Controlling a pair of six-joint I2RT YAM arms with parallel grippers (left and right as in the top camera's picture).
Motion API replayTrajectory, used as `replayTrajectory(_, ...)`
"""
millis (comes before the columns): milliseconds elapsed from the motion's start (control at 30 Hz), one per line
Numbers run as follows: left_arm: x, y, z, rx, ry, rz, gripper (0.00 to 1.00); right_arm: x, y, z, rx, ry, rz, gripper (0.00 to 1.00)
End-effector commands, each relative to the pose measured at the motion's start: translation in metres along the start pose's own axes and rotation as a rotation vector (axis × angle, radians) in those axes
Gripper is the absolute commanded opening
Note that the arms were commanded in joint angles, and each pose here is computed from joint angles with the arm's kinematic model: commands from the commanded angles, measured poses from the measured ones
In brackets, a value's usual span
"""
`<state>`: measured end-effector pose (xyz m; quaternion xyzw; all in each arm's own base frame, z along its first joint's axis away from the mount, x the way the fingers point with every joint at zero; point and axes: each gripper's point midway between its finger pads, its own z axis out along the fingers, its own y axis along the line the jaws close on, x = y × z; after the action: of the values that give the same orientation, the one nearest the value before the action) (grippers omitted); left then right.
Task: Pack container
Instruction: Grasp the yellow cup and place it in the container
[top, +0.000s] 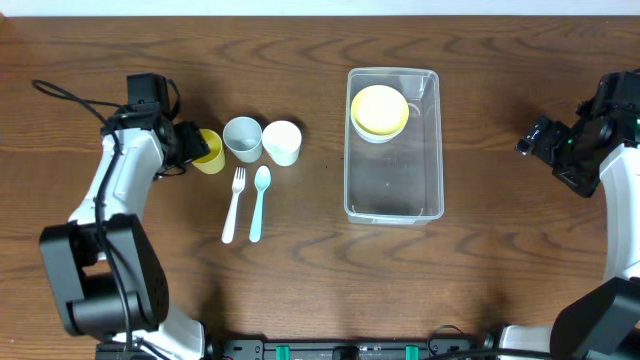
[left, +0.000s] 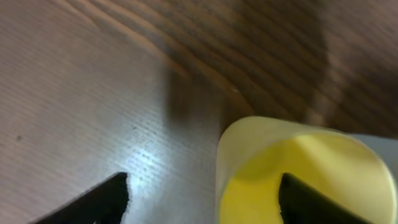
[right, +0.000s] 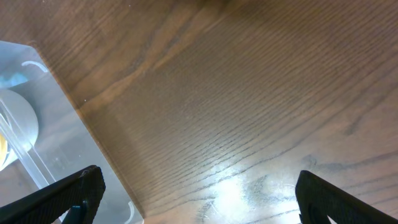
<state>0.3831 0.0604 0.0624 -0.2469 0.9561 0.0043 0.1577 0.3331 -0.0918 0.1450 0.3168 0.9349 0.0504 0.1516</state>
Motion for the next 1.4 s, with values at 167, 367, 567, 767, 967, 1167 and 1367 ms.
replayTrajectory(167,-0.008,0.012,0.005,-0.028,-0.005,-0.022,0.32,0.0,-0.002,0.0,0.004,-0.002,-0.003,0.99)
replayTrajectory(367,-0.013,0.028,-0.006,-0.039,-0.011,-0.03,0.06,0.0,-0.002,0.0,0.004,-0.001,-0.003,0.99)
replayTrajectory(567,-0.037,0.029,-0.086,-0.004,-0.104,-0.047,0.06,0.0,-0.002,0.0,0.004,-0.002,-0.003,0.99)
replayTrajectory(767,-0.014,-0.052,-0.206,0.266,-0.18,0.16,0.06,0.0,-0.002,0.0,0.004,-0.002,-0.003,0.99)
replayTrajectory(967,0.052,-0.146,-0.25,0.443,-0.209,0.475,0.06,0.0,-0.002,0.0,0.004,-0.002,-0.003,0.99)
replayTrajectory(1167,0.103,-0.234,-0.23,0.532,-0.171,0.719,0.06,0.0,-0.002,0.0,0.004,-0.002,-0.003,0.99)
replayTrajectory(1367,0.136,-0.279,-0.151,0.473,-0.045,0.839,0.06,0.0,-0.002,0.0,0.004,-0.002,-0.003,0.99)
